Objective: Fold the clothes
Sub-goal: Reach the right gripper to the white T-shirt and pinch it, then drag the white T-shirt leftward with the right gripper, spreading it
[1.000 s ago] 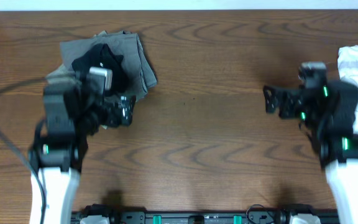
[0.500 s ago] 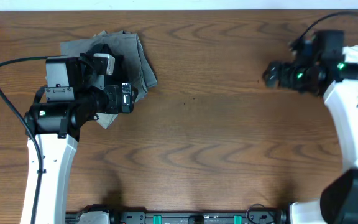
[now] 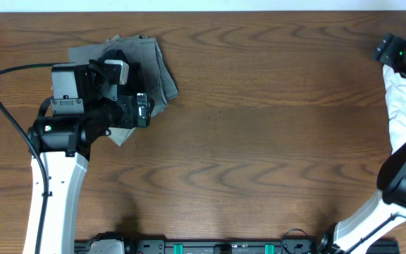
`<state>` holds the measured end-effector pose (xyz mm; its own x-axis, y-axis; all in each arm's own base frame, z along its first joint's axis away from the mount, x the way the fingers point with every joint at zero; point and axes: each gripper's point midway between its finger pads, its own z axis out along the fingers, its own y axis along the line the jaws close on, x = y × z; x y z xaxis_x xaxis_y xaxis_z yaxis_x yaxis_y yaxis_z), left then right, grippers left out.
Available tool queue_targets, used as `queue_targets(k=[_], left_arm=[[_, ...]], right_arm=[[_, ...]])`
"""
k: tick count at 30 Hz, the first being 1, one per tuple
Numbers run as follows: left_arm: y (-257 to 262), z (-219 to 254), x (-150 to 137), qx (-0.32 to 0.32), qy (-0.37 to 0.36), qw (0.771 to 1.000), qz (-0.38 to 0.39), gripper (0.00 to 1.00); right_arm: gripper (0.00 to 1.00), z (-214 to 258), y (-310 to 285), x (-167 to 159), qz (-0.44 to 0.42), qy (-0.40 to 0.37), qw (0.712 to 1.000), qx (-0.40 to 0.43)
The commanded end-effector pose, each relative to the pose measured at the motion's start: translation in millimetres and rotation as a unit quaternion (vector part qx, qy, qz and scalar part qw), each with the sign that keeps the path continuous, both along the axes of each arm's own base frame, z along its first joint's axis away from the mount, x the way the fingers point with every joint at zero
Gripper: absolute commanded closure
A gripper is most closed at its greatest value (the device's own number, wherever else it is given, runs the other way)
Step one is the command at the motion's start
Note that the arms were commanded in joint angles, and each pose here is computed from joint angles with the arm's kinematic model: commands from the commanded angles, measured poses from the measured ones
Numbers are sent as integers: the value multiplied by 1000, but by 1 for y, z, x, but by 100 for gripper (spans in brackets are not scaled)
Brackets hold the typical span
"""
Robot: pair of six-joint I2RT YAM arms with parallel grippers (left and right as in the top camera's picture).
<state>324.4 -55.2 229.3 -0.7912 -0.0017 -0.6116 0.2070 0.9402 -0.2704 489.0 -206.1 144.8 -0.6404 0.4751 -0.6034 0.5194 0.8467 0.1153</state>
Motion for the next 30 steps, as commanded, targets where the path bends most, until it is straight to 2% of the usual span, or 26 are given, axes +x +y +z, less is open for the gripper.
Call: queue_targets(k=[1,10,15,17,20,21,23,27,30], left_arm=[[0,12,4,2,-17,1000,4,4],[0,15,8,2,-26,1000,5,13],[0,16,8,0,-27,1000,7,16],[0,16,8,-6,-24,1000,14,17],[0,15,8,-6,-23,1000,14,16],[0,15,8,-7,-23,1000,15,17],[0,15,8,-7,-23,1000,15,17],[0,15,8,-7,-23,1000,15,18],[0,15,8,-7,-23,1000,15,18]], right_arm=[[16,-34,-32,-4,-42,22,999,2],[17,-101,-57,2,-49,51,997,-10],[28,-129,-61,-4,-57,80,995,-14],[36,-143,-64,-9,-63,97,993,-17],[57,-152,-69,-14,-72,112,991,-26],[68,-152,-70,-15,-72,112,991,-28],[99,-145,-70,-14,-67,110,991,-30],[99,-108,-61,-8,-42,78,996,-19],[99,-52,-42,4,14,19,1000,-7]])
